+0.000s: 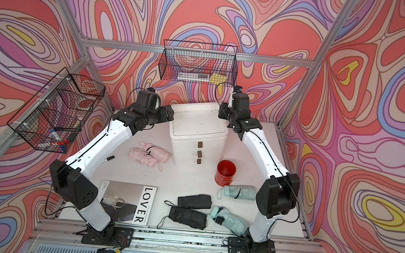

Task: Place the umbrella in the drawer by color
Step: Move the storage box to the center of the board.

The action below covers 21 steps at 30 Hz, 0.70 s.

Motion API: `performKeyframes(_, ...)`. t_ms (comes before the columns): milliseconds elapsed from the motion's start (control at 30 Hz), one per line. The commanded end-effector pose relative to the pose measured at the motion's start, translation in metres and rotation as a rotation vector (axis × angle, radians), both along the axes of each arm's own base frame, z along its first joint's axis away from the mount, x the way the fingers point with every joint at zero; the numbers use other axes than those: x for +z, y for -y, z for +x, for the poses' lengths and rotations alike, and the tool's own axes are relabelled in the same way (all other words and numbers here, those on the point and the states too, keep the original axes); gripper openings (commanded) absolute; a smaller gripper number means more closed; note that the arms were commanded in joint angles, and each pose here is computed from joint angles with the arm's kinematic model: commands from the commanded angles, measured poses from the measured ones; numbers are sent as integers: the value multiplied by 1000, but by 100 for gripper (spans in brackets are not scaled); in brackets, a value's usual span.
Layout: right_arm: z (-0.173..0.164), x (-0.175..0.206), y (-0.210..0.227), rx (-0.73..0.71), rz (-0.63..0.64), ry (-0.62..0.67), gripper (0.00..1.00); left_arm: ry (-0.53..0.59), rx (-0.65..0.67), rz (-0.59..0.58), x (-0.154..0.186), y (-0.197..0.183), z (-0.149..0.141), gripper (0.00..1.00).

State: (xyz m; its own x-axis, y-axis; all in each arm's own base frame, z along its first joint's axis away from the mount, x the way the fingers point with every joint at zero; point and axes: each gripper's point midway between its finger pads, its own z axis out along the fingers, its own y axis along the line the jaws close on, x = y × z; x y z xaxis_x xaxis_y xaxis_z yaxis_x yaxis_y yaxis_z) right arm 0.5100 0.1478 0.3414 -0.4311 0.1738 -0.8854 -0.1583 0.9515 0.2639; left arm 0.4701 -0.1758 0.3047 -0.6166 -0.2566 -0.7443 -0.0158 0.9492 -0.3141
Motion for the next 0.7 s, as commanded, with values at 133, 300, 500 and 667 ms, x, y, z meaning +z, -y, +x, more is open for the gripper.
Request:
performKeyframes(133,-85,13,1,-10,57,13,39,-152,16,247,-37,-10,1,86)
performKeyframes(300,-124,-26,-20,66,80,-44,39,-158,4,236,-47,-2,12,73)
performKeyframes(500,-150,-74,-61,176,64,-138,38,-180,77,239,-53,-9,17,53)
performKeyframes(667,-151,-98,-99,255,57,-173,38,-187,159,281,-49,-24,16,42)
